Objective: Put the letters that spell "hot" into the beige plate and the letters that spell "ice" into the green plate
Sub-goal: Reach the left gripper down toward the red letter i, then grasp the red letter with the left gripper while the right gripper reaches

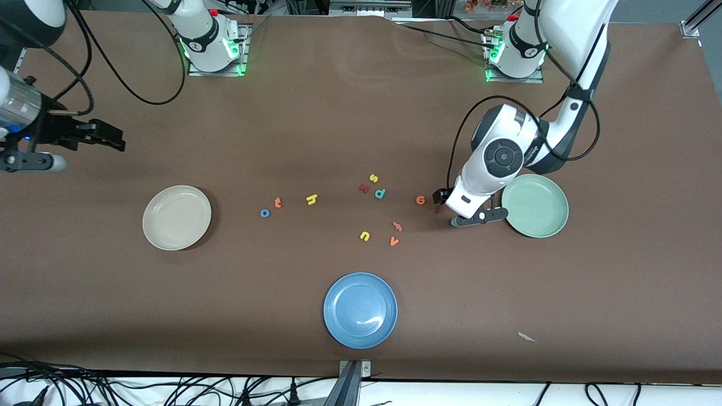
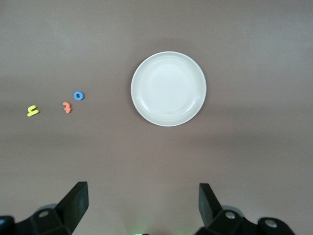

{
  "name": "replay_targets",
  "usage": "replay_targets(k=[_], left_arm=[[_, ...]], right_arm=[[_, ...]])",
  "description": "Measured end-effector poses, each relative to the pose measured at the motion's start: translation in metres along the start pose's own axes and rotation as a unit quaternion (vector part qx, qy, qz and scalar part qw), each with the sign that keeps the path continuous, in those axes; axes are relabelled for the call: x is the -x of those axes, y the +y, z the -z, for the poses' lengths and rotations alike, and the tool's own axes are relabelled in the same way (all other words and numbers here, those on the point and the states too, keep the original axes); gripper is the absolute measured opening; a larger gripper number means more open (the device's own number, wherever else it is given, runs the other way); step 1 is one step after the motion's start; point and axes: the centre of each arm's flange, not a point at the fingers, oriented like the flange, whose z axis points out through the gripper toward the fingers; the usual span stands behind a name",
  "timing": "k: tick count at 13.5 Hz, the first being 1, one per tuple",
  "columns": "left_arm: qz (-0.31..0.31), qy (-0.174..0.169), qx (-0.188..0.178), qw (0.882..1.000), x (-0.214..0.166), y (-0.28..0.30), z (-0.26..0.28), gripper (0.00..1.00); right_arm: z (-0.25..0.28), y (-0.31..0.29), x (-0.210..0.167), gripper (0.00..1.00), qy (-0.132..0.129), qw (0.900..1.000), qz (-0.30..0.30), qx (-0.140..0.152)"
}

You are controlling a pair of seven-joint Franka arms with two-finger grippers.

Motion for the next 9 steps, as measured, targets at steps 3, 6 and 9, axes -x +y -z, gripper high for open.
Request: replay_targets(k=[3,6,9], left_arm=[[-0.017,-0.012,-0.006,1.0,0.014,0.012,-0.017,1.0],[-0.027,-0.012,-0.001,1.0,0.005,0.011,-0.042,0.98],[-0.017,-0.014,0.002,1.0,-0.01,0.007,-0.057,0.94]], right_arm=[[-0.011,-0.024,-0.005,1.0,-0.01,1.0,0.013,0.004],[-0.022,-0.031,-0.013,1.0,-0.011,1.0,0.013,0.005],[-0.052,-0.065,-0.033,1.0,0.023,0.999,0.025,0.001]])
